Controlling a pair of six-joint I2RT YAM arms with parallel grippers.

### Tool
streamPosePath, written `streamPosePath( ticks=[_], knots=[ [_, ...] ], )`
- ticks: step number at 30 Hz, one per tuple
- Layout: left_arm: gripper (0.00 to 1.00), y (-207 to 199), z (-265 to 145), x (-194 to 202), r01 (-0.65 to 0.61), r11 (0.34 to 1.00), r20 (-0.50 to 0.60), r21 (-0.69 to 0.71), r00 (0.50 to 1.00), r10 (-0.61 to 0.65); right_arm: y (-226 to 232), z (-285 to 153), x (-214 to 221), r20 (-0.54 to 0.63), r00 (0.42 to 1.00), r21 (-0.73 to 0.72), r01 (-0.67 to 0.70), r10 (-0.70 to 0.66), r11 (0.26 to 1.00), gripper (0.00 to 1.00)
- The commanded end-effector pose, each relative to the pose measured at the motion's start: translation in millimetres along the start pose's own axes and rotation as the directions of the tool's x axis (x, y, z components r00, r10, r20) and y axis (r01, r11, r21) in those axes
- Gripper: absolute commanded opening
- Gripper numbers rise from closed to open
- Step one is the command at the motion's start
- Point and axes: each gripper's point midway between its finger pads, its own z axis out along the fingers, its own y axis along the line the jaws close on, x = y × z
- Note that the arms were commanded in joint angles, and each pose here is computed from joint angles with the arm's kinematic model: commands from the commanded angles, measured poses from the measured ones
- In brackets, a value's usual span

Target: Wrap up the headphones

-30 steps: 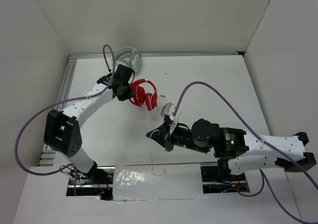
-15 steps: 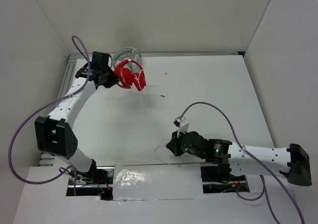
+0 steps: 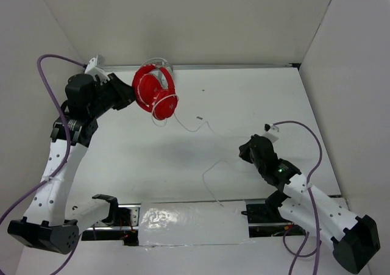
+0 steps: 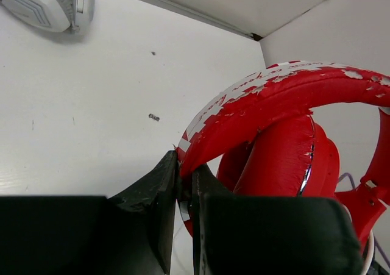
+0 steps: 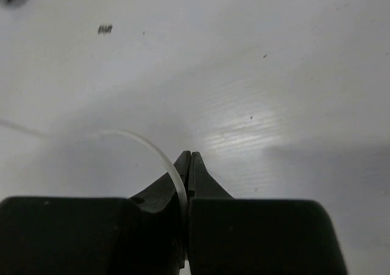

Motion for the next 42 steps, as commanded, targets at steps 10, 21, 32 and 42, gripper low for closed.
streamPosePath(
  ticks=[10,21,32,42],
  knots=[
    [0.00,-10.2,4.4,2.9,-0.080,0.992,-0.024,0.093,0.996,0.082,108.8,-40.1,-15.4,0.161,0.904,-0.375,0.428,-0.396,0.822,0.54],
    [0.00,-23.6,-2.4,8.9,-0.109,0.986,-0.051,0.129,0.992,0.116,201.6,-74.8,-36.1,0.548,0.647,-0.451,0.762,-0.530,0.465,1.00],
    [0.00,-32.7,-15.8,14.3,-0.110,0.980,-0.045,0.167,0.992,0.119,256.1,-34.7,-20.7,0.652,0.463,-0.371,0.885,-0.600,0.279,0.90],
    [0.00,4.5,3.6,14.1,-0.085,0.996,-0.032,-0.010,0.996,0.085,232.6,-53.2,-4.8,0.602,0.584,-0.435,0.812,-0.545,0.389,0.00]
  ],
)
